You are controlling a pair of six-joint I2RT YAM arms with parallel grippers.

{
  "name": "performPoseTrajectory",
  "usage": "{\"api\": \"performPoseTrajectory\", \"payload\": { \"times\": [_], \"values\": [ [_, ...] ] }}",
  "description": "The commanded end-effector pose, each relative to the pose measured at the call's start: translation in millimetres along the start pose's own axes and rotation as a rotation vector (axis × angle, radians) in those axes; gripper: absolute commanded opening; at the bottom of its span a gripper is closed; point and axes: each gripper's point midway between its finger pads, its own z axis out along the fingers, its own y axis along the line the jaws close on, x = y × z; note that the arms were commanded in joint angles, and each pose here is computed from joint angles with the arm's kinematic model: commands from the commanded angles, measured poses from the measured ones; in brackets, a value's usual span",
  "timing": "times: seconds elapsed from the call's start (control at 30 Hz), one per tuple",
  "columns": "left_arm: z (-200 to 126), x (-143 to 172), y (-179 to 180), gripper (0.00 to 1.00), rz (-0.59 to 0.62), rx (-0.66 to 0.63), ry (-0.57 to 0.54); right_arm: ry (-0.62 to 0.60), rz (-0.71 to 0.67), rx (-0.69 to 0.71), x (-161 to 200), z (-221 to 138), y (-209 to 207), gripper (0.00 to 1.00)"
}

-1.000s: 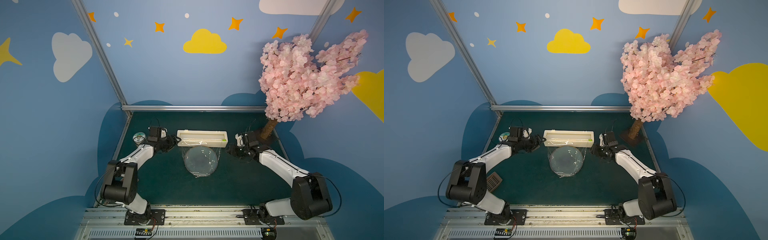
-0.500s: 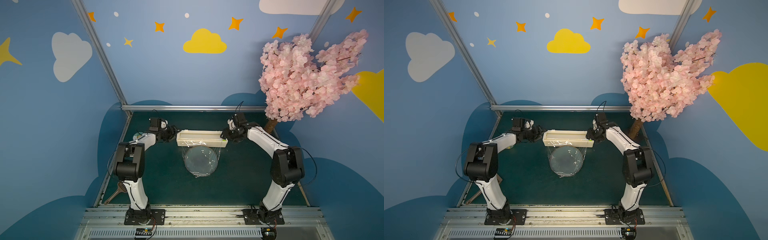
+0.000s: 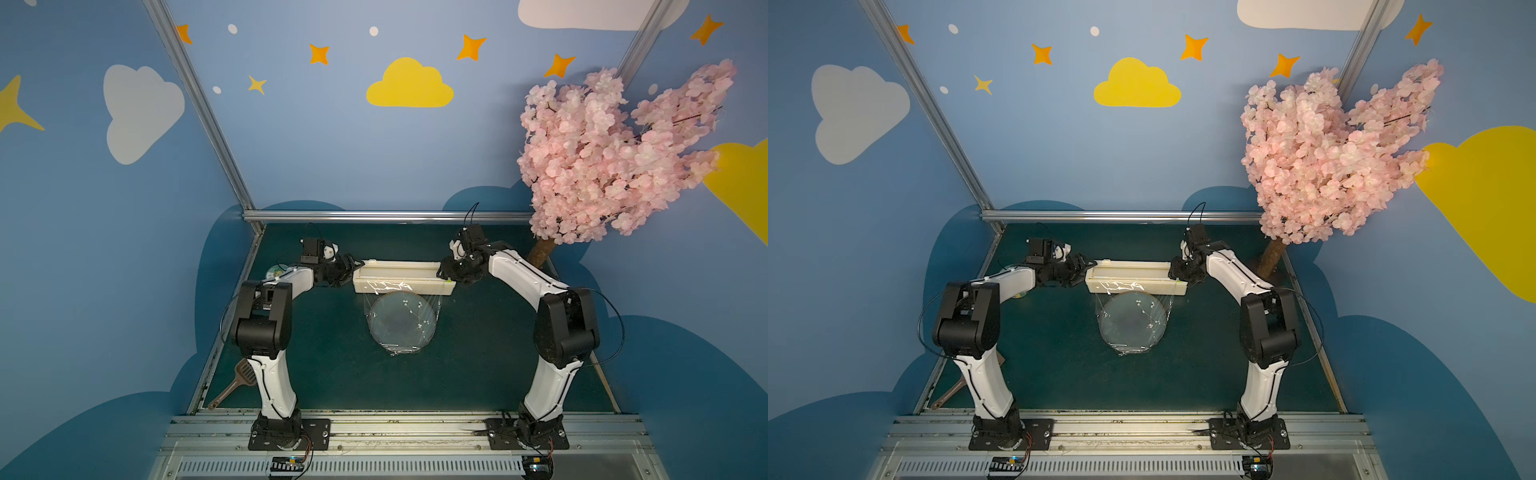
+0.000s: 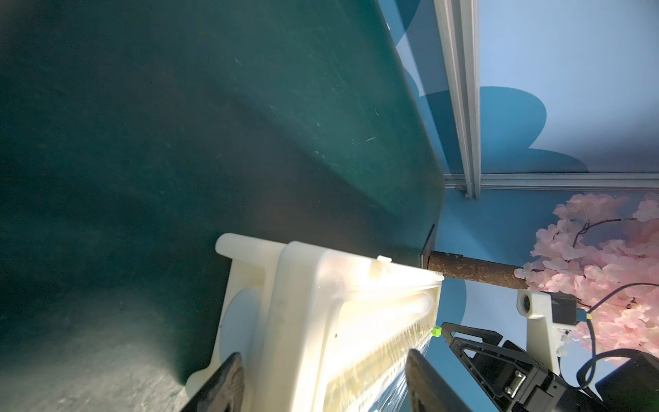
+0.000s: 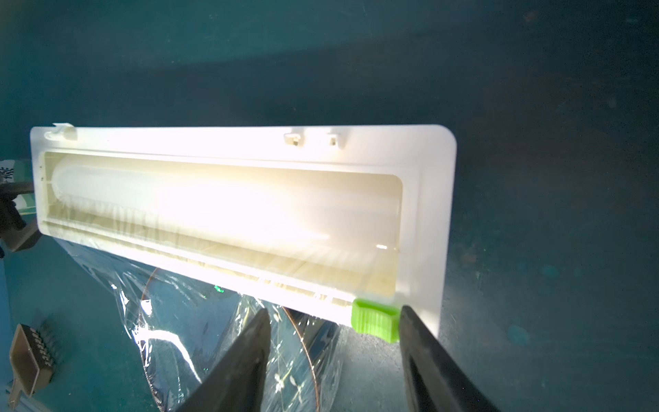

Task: Wrap the plate with plastic wrap
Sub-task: Tear off the plastic wrap from the plastic wrap cutting box.

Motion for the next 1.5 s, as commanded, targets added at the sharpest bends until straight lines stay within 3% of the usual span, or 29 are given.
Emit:
{"api": "performPoseTrajectory", "payload": {
  "times": [0.0, 0.8, 1.47],
  "values": [
    [2.2, -4.5, -9.7, 0.71, 0.018, 0.028, 0.004, 0.023, -0.01, 0.017, 2.3, -0.1, -1.8, 0.58],
    [16.9, 3.0, -23.3, 0.69, 0.041, 0.028, 0.042, 0.07, -0.027, -0.081, 7.8, 21.9, 44.6, 0.58],
    [25.7, 20.5, -31.8, 0.68, 0.053, 0.027, 0.048, 0.125, -0.119, -0.247, 28.0, 51.5, 164.0, 0.57]
  ]
}}
